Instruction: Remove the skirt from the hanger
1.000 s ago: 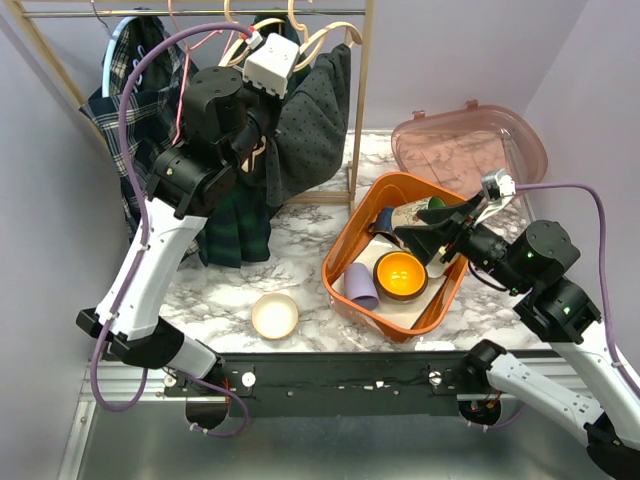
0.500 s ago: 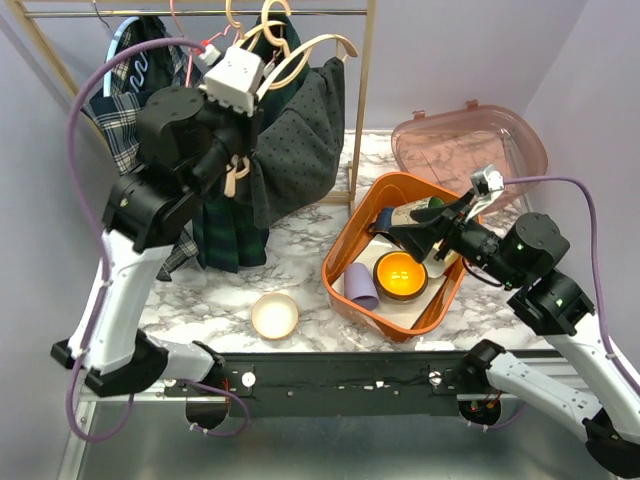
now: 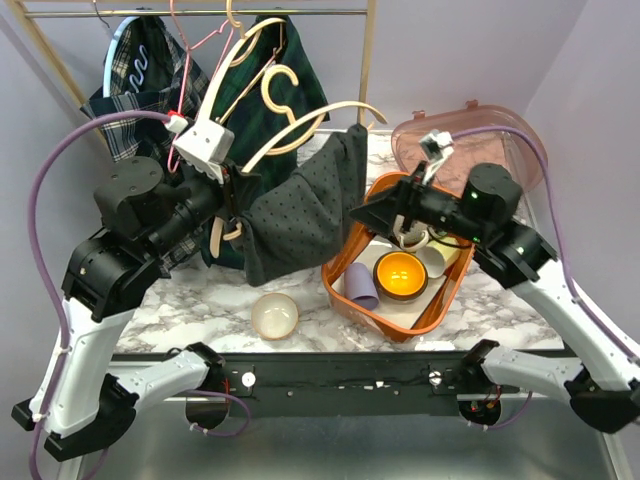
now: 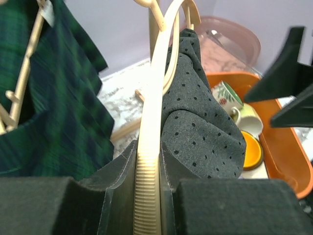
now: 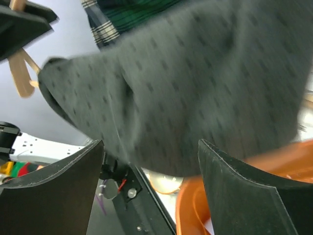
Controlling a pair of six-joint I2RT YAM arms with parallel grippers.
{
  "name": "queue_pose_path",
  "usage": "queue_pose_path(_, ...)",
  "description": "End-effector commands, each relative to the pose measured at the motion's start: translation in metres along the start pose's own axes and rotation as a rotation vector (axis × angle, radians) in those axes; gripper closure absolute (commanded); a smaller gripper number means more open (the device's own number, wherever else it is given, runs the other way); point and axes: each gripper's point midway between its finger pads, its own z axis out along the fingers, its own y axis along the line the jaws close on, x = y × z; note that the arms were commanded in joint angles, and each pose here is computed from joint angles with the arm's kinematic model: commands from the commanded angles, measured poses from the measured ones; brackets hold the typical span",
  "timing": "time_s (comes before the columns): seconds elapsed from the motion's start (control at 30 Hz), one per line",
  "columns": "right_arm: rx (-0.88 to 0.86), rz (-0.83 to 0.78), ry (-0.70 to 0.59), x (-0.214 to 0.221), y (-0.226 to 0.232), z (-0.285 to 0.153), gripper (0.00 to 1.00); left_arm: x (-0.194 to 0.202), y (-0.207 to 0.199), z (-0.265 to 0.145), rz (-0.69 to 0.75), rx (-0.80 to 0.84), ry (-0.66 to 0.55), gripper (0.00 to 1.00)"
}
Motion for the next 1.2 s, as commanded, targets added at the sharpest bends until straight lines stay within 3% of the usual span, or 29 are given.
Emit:
queue_pose_path(0.0,-0.048,0.02,0.071,0.009,0.02,0.029,0.1,-0.028,-0.007,-0.005,-0.043,0.029,-0.141,1.0)
queue_pose_path(0.17,-0.069,0.03,0.09,0.017,0.035,0.051,0.11,-0.025,-0.01,-0.009,-0.064,0.05,-0.179,1.0)
queue_pose_path(0.3,0.043,0.022,0.1,0.026,0.016,0.064,0.16,-0.027,-0.013,-0.011,-0.084,0.063,-0.209,1.0)
queue_pose_path(0.57,0.11,-0.023,0.119,0.04,-0.001,0.074,0.14,-0.043,-0.009,-0.026,-0.135,0.045,-0.294,1.0)
queue_pose_path(0.63,0.098,-0.031,0.122,0.04,0.002,0.076,0.21,-0.046,-0.01,-0.028,-0.144,0.055,-0.313,1.0)
queue_pose_path(0.67,0.089,-0.036,0.118,0.038,0.004,0.076,0.41,-0.044,-0.01,-0.026,-0.148,0.052,-0.309,1.0)
queue_pose_path(0.73,0.062,-0.034,0.103,0.037,0.009,0.074,0.63,-0.041,-0.003,-0.025,-0.145,0.017,-0.305,1.0)
queue_pose_path(0.77,0.055,-0.034,0.091,0.035,0.011,0.072,0.91,-0.037,0.001,-0.022,-0.143,-0.003,-0.296,1.0)
queue_pose_path(0.8,0.048,-0.038,0.062,0.028,0.015,0.065,0.99,-0.035,0.004,-0.021,-0.138,-0.021,-0.292,1.0)
queue_pose_path(1.0,0.021,-0.052,-0.081,-0.011,0.034,0.025,0.99,-0.014,0.042,-0.014,-0.089,-0.223,-0.242,1.0)
queue_pose_path(1.17,-0.031,-0.082,-0.31,-0.069,0.064,-0.039,0.99,-0.017,0.043,-0.017,-0.079,-0.228,-0.255,1.0)
